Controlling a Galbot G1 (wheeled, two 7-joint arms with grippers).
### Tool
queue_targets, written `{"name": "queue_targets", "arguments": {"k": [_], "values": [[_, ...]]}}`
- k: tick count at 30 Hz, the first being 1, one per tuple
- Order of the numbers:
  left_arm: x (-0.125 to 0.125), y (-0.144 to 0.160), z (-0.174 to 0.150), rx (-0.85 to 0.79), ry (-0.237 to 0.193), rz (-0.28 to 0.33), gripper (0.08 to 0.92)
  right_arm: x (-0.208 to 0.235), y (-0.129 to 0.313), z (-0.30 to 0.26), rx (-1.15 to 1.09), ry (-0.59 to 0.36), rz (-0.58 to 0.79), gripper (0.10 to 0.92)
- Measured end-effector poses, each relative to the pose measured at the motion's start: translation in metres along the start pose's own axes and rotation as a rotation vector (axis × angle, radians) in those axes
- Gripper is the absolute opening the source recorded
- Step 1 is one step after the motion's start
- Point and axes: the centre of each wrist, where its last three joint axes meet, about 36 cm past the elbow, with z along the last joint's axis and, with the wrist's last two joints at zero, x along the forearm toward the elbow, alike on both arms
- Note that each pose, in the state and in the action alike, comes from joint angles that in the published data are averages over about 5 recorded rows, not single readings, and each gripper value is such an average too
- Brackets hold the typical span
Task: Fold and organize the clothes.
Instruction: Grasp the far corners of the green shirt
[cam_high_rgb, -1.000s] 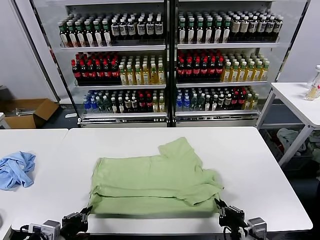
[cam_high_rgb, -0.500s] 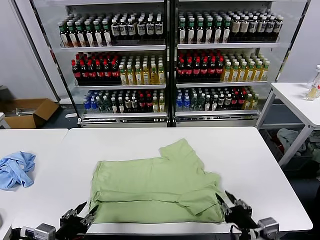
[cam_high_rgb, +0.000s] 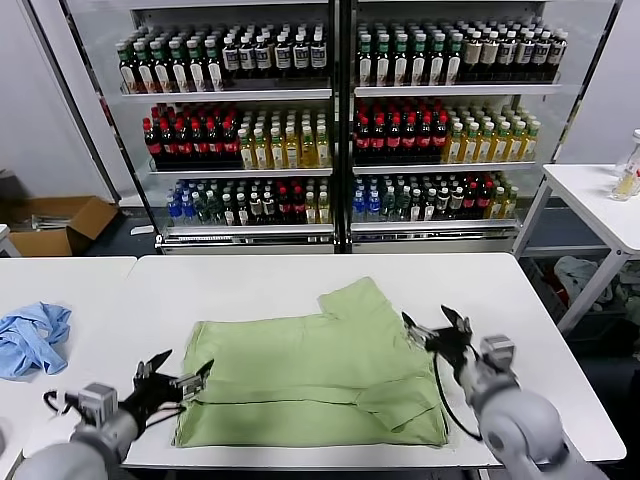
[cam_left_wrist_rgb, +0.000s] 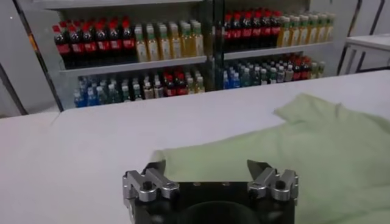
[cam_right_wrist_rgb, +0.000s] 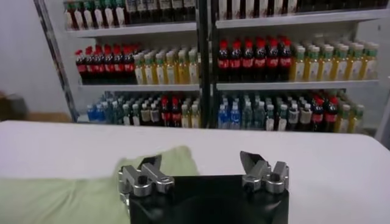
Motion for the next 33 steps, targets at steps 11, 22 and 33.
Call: {"name": "queue_targets", "arguments": {"k": [11, 22, 33], "values": [[-0.084, 0.04, -0.005, 0.041, 0.036, -0.005, 0.823, -0.109, 0.015, -0.018, 0.014, 0.041, 0.008, 0.823], [-0.138, 0.069, -0.005, 0.037, 0.068, -0.028, 0.823, -0.173, 0.034, 0.007, 0.016, 0.128, 0.046, 0.823], [-0.152, 0.082, 0.001, 0.036, 0.095, -0.015, 0.823, -0.195, 0.049, 0.015, 0.019, 0.155, 0.041, 0.823]]}}
